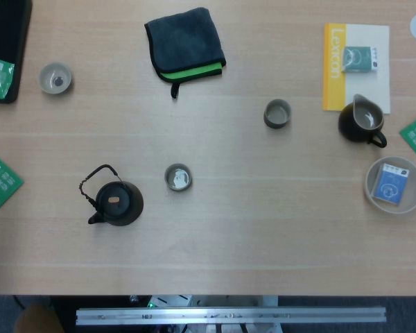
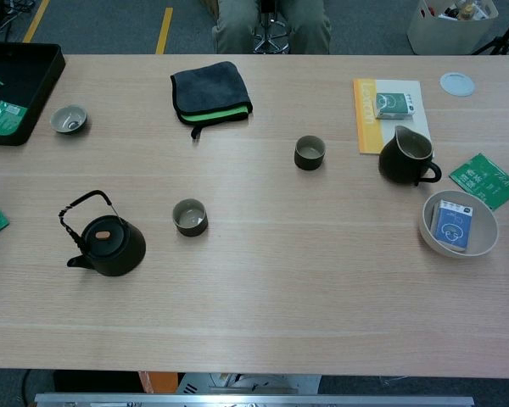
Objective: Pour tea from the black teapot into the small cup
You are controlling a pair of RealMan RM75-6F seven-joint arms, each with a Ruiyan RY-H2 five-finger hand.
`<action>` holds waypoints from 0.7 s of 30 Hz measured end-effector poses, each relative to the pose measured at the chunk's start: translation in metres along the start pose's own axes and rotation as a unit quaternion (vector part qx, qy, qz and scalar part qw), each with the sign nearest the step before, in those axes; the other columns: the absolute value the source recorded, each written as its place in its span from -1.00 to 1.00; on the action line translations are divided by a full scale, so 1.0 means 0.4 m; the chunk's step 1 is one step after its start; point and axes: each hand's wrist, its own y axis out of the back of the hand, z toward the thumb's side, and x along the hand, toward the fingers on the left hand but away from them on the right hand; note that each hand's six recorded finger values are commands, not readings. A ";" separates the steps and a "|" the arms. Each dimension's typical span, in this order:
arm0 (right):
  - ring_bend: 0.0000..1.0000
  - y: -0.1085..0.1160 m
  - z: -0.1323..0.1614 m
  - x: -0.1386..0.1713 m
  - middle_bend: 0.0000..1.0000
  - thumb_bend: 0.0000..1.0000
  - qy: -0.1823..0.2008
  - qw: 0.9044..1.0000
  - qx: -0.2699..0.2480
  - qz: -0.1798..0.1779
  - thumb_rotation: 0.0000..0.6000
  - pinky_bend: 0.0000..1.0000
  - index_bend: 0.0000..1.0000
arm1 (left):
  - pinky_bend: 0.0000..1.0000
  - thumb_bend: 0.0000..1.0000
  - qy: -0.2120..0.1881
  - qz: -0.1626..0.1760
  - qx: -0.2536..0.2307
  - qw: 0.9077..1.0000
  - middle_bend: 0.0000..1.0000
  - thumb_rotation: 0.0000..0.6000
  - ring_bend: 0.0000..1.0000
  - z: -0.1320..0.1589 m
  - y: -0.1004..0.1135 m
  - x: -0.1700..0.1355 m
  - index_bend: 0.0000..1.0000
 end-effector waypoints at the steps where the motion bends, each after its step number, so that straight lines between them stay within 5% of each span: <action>1: -1.00 -0.001 -0.001 0.000 -0.62 -0.89 -0.001 1.000 0.000 0.001 1.00 -1.00 -0.52 | -0.91 -0.81 0.000 -0.001 0.000 1.000 -0.75 1.00 -0.87 0.000 -0.001 0.000 -0.83; 14: -1.00 0.001 -0.005 -0.004 -0.62 -0.89 0.000 1.000 -0.003 -0.002 1.00 -1.00 -0.52 | -0.91 -0.81 -0.012 -0.011 0.002 1.000 -0.75 1.00 -0.87 0.009 0.000 0.006 -0.83; 21: -1.00 0.019 -0.004 -0.013 -0.62 -0.89 0.001 1.000 0.002 -0.014 1.00 -1.00 -0.52 | -0.91 -0.81 -0.050 -0.037 0.000 0.998 -0.75 1.00 -0.87 0.040 -0.012 0.026 -0.83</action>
